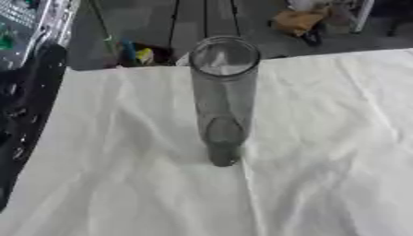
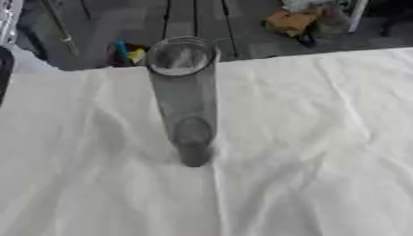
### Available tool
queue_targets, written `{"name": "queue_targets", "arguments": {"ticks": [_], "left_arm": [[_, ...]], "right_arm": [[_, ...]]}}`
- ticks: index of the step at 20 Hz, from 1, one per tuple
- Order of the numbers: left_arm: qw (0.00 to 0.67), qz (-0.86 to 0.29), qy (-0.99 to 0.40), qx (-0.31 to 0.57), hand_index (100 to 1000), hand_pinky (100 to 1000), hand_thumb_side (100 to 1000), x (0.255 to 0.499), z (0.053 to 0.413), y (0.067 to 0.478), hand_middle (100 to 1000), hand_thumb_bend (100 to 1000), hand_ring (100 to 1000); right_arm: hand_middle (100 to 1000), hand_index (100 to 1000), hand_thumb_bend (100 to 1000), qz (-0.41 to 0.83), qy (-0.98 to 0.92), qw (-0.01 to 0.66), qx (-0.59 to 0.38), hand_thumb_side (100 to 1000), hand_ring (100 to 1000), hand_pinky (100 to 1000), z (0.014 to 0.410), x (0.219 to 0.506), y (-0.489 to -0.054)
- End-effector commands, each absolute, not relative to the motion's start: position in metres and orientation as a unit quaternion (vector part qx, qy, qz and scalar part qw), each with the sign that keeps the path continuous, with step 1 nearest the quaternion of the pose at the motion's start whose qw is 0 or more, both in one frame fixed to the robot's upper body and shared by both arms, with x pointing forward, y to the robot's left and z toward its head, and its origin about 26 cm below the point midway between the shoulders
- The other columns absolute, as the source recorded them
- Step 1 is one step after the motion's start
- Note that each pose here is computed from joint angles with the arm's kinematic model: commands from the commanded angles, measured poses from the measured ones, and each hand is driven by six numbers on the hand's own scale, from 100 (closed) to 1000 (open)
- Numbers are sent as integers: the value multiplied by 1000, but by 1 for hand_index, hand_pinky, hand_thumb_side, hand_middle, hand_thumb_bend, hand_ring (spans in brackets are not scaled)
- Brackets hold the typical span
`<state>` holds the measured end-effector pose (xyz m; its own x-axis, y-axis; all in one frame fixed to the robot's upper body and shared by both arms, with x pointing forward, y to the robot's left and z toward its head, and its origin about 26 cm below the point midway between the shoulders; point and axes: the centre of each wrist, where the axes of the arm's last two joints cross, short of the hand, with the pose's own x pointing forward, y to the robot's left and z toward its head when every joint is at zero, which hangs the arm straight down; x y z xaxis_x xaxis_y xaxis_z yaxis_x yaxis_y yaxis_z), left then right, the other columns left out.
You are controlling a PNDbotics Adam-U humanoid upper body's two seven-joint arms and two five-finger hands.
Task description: Arrange flowers into the vase.
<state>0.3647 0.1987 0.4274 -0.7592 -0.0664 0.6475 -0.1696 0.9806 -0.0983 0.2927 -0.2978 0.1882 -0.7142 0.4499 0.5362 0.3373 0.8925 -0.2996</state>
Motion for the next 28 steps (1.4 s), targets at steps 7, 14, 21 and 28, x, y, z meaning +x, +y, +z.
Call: {"name": "queue_targets", "arguments": {"ticks": [7,14,21,28], "left_arm": [[317,114,-942,-16,100,100,534,345,455,183,100,150,100],[323,147,-933,-59,100,100,538,337,463,175,100,159,100],[335,145,-927,-85,100,100,540,330,464,164,100,155,100],[351,128,-923,-95,100,100,542,325,458,155,100,148,100]], "right_arm": [[616,818,100,105,-926,300,-205,1000,651,574,198,291,-298],[616,818,100,111,-925,304,-198,1000,651,574,197,291,-296],[616,818,100,113,-925,306,-193,1000,651,575,197,291,-295],[616,819,100,110,-926,306,-191,1000,651,575,198,291,-295]]}}
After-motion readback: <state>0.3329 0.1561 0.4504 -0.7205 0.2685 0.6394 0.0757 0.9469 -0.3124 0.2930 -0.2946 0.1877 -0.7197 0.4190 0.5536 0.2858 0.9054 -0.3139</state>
